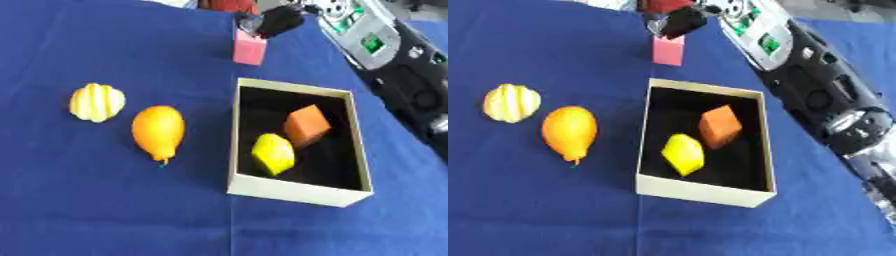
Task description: Pick up objects on the table and place them in the box.
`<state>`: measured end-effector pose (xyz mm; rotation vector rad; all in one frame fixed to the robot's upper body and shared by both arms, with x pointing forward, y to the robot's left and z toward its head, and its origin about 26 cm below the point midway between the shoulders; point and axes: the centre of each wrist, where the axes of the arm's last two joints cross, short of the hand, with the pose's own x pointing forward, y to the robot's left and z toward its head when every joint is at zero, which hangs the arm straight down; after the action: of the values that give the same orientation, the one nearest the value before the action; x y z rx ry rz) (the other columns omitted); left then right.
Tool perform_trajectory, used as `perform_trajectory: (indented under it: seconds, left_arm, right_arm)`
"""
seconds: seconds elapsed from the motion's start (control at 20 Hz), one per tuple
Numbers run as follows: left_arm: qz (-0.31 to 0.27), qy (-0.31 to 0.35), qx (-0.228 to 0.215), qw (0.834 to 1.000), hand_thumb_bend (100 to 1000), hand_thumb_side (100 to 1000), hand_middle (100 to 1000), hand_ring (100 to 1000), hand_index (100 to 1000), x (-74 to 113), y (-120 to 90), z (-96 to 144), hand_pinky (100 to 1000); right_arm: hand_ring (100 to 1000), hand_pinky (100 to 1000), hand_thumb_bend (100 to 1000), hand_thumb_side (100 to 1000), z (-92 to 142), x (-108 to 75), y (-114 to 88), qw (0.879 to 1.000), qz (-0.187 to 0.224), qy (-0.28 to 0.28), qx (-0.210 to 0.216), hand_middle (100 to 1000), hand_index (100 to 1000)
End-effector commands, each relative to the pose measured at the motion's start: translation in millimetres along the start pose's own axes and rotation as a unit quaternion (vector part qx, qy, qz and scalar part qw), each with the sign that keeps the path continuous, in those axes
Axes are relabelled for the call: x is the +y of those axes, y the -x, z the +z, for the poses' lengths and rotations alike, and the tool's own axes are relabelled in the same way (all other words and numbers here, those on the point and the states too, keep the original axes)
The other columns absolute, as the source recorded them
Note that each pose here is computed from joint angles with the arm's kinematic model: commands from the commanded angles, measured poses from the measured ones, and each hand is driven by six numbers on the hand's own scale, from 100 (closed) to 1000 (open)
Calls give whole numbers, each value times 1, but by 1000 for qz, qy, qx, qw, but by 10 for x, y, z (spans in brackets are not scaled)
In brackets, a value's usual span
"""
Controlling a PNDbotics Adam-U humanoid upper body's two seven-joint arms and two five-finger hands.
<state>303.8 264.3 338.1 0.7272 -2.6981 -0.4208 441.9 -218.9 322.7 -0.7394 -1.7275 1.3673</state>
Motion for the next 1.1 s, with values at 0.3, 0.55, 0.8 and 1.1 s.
perform_trajectory:
  seconds: [0.3,0.55,0.8,1.1]
  left_arm:
    - [-10,-10,4,1000,194,337,770,820,912,87,-13,1,851]
    - [-8,-10,9,1000,187,343,766,817,912,81,-6,13,849]
    - [-9,-9,16,1000,181,347,763,814,912,85,9,37,848]
    - [-10,-6,30,999,175,348,760,811,912,81,36,84,847]
  right_arm:
    - [979,994,100,180,-16,-180,-35,998,54,-33,15,891,956]
    - [985,999,100,236,-4,-250,-39,995,82,-43,32,892,962]
    - [995,1000,100,305,-4,-252,4,992,102,-54,51,900,974]
    - [1000,1000,100,256,7,-267,33,991,105,-67,54,914,998]
